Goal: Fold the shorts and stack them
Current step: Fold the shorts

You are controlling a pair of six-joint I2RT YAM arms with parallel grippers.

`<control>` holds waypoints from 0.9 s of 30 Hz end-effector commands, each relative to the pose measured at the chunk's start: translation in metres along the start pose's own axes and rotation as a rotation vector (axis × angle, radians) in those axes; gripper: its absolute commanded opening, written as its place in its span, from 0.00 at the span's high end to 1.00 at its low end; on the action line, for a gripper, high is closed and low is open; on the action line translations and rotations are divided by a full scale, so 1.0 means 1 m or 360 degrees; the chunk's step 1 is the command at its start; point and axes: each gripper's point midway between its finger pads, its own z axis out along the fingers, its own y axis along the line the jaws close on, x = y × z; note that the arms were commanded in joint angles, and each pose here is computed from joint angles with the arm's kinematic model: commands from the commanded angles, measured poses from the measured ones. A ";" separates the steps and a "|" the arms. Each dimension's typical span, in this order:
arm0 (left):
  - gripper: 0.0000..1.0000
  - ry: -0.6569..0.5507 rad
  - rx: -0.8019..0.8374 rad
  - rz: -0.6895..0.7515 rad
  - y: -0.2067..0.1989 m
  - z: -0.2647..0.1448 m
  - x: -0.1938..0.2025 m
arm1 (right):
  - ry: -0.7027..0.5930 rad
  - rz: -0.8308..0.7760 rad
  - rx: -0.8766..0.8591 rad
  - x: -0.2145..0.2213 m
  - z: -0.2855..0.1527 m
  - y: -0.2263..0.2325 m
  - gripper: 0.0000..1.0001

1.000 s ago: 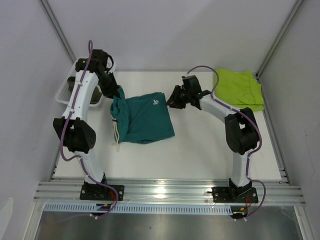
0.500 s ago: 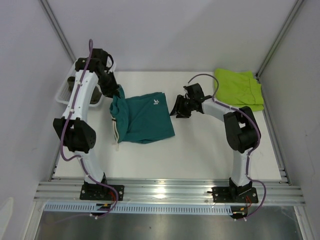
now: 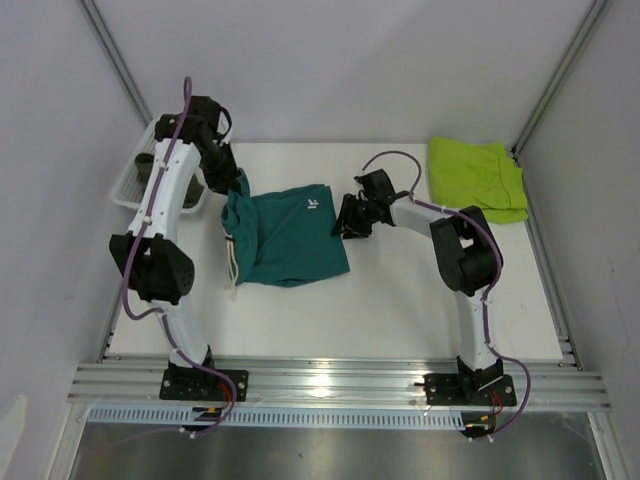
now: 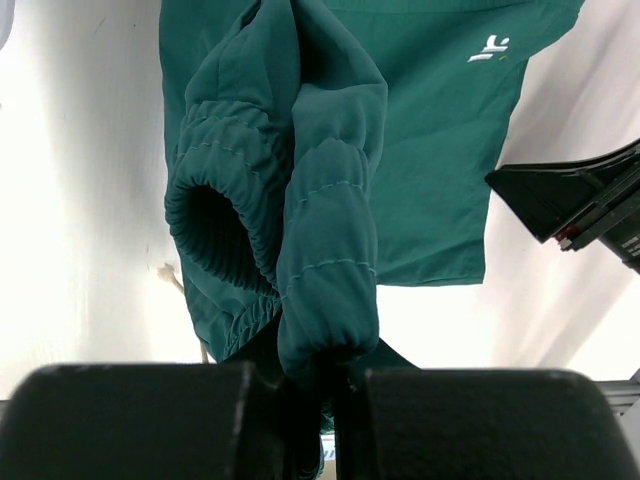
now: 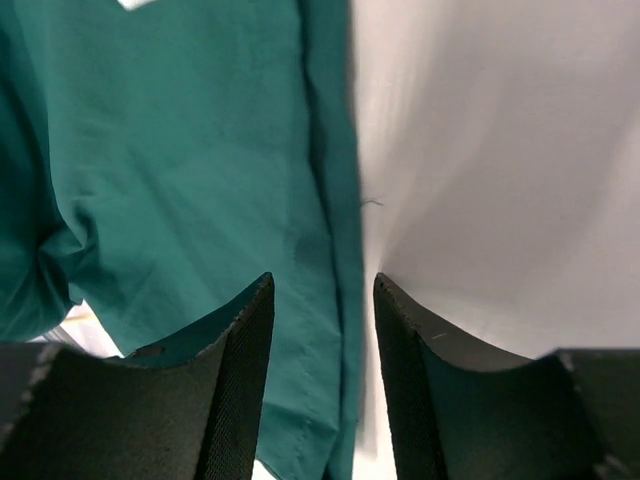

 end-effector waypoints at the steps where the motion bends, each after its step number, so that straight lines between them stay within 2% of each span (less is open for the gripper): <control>1: 1.00 -0.0031 0.0004 0.0065 -0.007 -0.010 -0.003 | 0.0014 -0.0056 0.0008 0.003 0.009 0.007 0.55; 5: 1.00 -0.0041 -0.0026 0.0090 -0.007 -0.008 -0.003 | 0.0040 -0.0032 0.0043 0.016 0.009 0.005 0.70; 7: 1.00 -0.0054 -0.0059 0.0117 -0.008 -0.008 -0.004 | 0.0026 -0.0017 0.0055 0.023 0.007 0.006 0.90; 8: 1.00 -0.0054 -0.0078 0.0132 -0.008 -0.008 -0.003 | 0.0038 -0.0019 0.0075 0.029 0.009 0.002 0.91; 9: 1.00 -0.0040 -0.0106 0.0147 -0.007 -0.005 -0.001 | 0.0018 -0.0014 0.0073 0.030 0.004 0.008 0.98; 18: 1.00 -0.0094 -0.0335 0.0375 -0.022 -0.001 0.005 | 0.0001 -0.0051 0.0116 0.070 0.004 0.035 1.00; 23: 1.00 -0.0105 -0.0362 0.0486 -0.046 0.008 0.018 | 0.0034 -0.0020 0.0097 0.081 0.009 0.040 1.00; 27: 1.00 -0.0218 -0.0425 0.0605 -0.062 0.010 0.019 | 0.0061 0.0057 0.0058 0.087 0.012 0.039 1.00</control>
